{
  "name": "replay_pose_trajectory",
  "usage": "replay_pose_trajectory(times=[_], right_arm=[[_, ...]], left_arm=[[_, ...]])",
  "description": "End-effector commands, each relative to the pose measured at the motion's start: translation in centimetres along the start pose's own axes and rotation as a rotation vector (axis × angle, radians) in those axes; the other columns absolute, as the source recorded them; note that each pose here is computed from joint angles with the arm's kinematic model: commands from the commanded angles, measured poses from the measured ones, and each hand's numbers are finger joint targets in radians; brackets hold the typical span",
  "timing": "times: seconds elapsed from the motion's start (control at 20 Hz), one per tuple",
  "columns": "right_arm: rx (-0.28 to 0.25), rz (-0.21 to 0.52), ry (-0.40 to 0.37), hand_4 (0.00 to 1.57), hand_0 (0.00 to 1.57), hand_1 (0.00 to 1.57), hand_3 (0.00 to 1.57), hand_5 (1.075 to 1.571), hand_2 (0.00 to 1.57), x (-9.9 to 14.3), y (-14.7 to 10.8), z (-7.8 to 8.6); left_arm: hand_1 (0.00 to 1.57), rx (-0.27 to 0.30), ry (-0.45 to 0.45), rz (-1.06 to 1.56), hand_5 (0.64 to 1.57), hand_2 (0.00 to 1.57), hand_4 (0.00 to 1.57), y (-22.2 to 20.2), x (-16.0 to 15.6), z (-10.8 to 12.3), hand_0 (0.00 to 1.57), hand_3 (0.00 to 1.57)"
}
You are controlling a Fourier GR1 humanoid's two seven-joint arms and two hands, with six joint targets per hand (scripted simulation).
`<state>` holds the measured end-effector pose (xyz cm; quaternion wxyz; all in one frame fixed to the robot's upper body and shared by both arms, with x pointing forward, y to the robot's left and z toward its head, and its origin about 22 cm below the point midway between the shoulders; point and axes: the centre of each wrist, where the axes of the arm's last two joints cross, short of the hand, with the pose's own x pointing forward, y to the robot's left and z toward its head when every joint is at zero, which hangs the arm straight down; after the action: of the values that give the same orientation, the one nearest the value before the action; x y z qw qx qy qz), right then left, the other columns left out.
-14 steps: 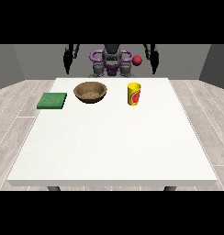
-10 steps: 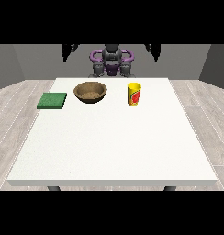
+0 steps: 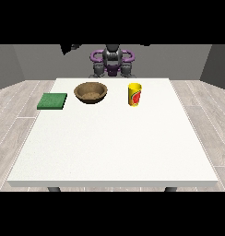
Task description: Pick the cup and pour the ball into the bowl, then pick the bowl and place it on the pad
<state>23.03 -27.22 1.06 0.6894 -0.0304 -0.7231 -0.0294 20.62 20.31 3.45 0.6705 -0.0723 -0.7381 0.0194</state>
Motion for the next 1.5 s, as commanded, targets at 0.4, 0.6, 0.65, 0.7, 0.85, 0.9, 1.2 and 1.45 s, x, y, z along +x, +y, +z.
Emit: replay_pose_trajectory(times=[0.4,0.6,0.65,0.7,0.85,0.9,1.2,1.45], right_arm=[[0.104,-0.037,-0.2,0.0,0.0,0.0,0.0,1.565,0.0,1.8,0.7,-3.9],[0.093,-0.032,-0.318,0.0,0.0,0.0,0.0,1.562,0.0,4.2,-1.0,-6.7],[0.107,-0.046,-0.296,0.0,0.0,0.0,0.0,1.562,0.0,2.7,0.5,-5.8],[0.071,-0.03,-0.312,0.0,0.0,0.0,0.0,1.559,0.0,2.4,-1.1,-7.1],[0.089,-0.024,-0.314,0.0,0.0,0.0,0.0,1.56,0.0,1.8,-1.5,-7.0],[0.126,0.012,-0.256,0.0,0.0,0.0,0.0,1.56,0.0,2.3,-1.1,-7.0],[0.129,-0.004,-0.271,0.0,0.0,0.0,0.0,1.562,0.0,2.4,-2.0,-8.1],[0.106,-0.043,-0.286,0.0,0.0,0.0,0.0,1.564,0.0,1.3,-5.6,-8.9]], left_arm=[[0.0,-0.033,-0.257,-0.128,1.358,0.0,0.0,-1.9,1.8,-5.1,0.0,0.0],[0.0,-0.008,-0.303,-0.188,1.283,0.0,0.0,1.9,2.0,-7.3,0.0,0.0],[0.0,0.027,-0.307,-0.219,1.269,0.0,0.0,3.2,1.5,-7.9,0.0,0.0],[0.0,0.002,-0.323,-0.234,1.254,0.0,0.0,1.7,3.3,-8.5,0.0,0.0],[0.0,0.038,-0.338,-0.229,1.255,0.0,0.0,3.8,0.7,-9.4,0.0,0.0],[0.0,0.041,-0.273,-0.236,1.258,0.0,0.0,5.1,0.8,-10.2,0.0,0.0],[0.0,0.083,-0.288,-0.271,1.244,0.0,0.0,4.6,-3.4,-11.5,0.0,0.0],[0.0,0.088,-0.326,-0.27,1.232,0.0,0.0,3.4,-4.3,-12.3,0.0,0.0]])
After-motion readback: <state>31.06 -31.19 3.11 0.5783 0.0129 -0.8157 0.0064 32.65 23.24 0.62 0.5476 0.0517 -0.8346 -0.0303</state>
